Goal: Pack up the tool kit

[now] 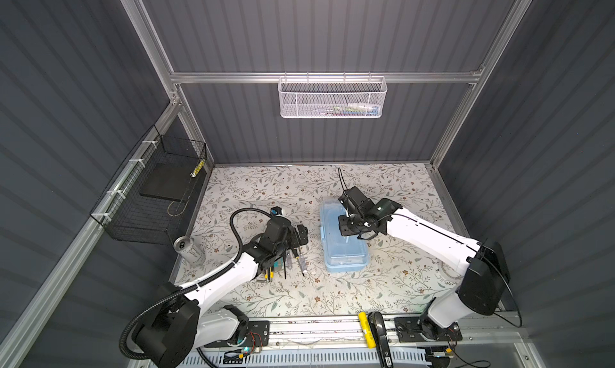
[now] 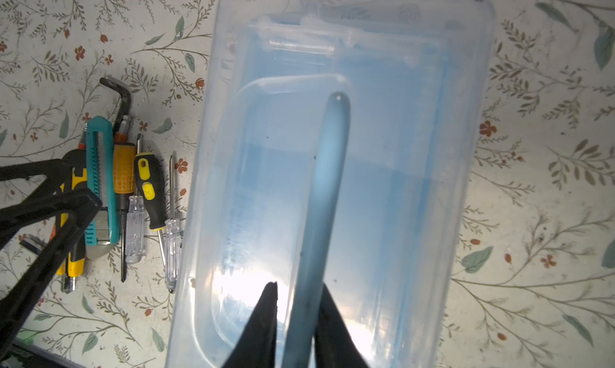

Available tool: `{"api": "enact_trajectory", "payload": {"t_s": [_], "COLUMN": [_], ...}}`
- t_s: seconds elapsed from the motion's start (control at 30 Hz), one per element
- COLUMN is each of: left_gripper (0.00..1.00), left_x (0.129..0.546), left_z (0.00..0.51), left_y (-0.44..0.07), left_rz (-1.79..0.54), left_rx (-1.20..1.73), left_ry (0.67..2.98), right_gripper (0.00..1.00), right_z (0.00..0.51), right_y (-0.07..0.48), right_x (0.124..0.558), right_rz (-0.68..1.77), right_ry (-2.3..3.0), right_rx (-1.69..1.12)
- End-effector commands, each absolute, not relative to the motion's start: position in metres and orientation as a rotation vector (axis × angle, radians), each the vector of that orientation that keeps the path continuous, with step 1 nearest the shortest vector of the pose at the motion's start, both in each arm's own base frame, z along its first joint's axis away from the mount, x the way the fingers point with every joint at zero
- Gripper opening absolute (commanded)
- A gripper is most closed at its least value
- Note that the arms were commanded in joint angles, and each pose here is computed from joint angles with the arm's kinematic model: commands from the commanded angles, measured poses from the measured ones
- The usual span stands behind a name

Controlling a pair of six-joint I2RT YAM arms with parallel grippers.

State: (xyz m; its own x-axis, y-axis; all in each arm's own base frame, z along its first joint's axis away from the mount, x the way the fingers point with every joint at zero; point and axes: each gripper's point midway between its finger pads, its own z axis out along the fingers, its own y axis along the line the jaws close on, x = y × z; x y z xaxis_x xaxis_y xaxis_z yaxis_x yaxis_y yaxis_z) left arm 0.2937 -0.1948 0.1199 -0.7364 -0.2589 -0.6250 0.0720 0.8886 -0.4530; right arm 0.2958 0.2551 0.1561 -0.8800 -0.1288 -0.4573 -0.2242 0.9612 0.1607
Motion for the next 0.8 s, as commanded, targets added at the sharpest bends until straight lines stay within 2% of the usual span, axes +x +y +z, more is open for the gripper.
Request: {"api": "enact_trajectory", "payload": {"t_s": [0.0,0.23,0.3,0.57,0.77], "left_gripper": [1.0,0.99,0.99,1.0,0.99], "left_x": [0.29,0.285,0.284,0.282,0.283], "left_z": [0.128,0.142,0.147,0.186,0.198], "left_y": [-0.193,-0.193,-0.193,-0.21,-0.223], "left_rz": [-0.576,-0.568,-0.579,-0.668,-0.729], "left_rx": [-0.096,-0.046,-0.038,0.044,0.07], "left_ry": [2.324,2.336,2.327,2.327,2.349], "right_gripper": [0.12,0.0,0.0,0.0,0.0], "right_z": [0.157,0.167,0.175,0.217,0.225], "right_y": [0.257,0.261,0.267,0.299,0.277], "right_x": [0.293,0.293,0.293,0.291,0.296], "right_rz": [0.322,0.369,0.434,0.952,1.317], "right_ry": [2.653,2.63,2.601,2.42,2.294], "right_rx": [-0.244,-0.217,-0.218,-0.281,-0.179]}}
